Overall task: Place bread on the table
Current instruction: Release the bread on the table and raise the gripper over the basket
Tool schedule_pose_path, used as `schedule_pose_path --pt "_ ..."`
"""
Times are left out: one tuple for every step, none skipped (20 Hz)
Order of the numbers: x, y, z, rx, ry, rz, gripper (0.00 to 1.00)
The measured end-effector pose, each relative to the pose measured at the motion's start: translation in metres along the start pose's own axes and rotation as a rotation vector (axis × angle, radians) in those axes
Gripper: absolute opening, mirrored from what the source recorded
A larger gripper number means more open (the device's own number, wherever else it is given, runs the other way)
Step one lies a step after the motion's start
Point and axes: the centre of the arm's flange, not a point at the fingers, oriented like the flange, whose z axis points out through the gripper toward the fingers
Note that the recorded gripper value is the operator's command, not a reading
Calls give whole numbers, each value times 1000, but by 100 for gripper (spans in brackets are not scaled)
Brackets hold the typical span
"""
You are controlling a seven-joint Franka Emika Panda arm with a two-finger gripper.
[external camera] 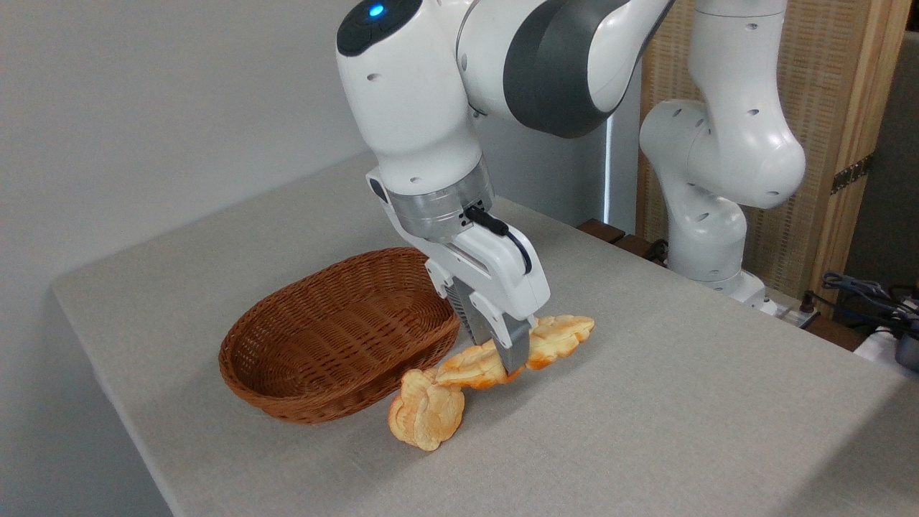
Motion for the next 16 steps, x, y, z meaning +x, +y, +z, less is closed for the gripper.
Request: schedule_pose_path --pt "0 0 1 -2 -2 1 100" --pt "0 1 3 -4 -3 2 100" --pt "1 1 3 -4 -4 2 100" --pt "1 1 3 -2 -2 2 100" --pt "2 0 2 4 2 3 100" --pt "2 0 1 13 9 4 100" --pt "4 -1 0 23 16 5 100" --pt "6 -1 -3 37 28 8 100" --pt "10 -1 -8 56 52 11 100" --pt "16 0 -15 77 92 14 100" --pt "23 2 -26 105 141 20 100" --pt "30 6 -36 129 174 30 100" --pt "41 13 -47 161 204 50 100" --pt "51 20 -56 188 225 71 100" --pt "61 27 -63 215 246 89 100" --pt "69 32 -67 238 264 98 100"
